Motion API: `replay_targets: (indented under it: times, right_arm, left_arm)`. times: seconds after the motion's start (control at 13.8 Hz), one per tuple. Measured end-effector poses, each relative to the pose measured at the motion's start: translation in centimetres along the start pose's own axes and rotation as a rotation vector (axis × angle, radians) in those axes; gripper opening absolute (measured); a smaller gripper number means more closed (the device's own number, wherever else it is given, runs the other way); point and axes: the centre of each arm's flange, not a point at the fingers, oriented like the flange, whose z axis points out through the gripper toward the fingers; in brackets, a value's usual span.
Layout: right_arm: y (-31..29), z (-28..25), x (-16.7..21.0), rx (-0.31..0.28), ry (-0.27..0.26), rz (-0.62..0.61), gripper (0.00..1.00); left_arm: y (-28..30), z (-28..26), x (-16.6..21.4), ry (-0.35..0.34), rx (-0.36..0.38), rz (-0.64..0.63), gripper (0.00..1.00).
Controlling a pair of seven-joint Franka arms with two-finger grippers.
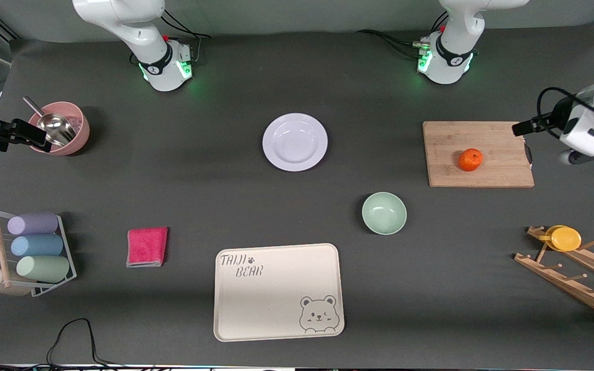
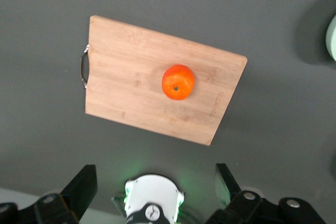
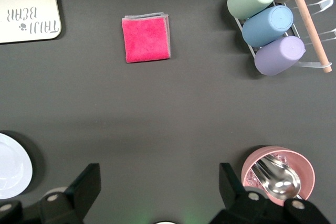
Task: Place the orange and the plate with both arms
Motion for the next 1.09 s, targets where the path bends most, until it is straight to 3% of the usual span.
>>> replay_targets:
  times: [0.65,1.09]
  right_arm:
    - [-2.1,0.6,-1.3,0.007,-0.028,-0.025,1.0]
    - [-7.9,0.2,-7.6,0.015,-0.004,0.001,1.0]
  left_arm:
    - [1.6,13.7,1.6,0.17,-0.027,0.125,0.99]
    - [2.3,20.6,2.1,0.172,-0.023,0.142,1.0]
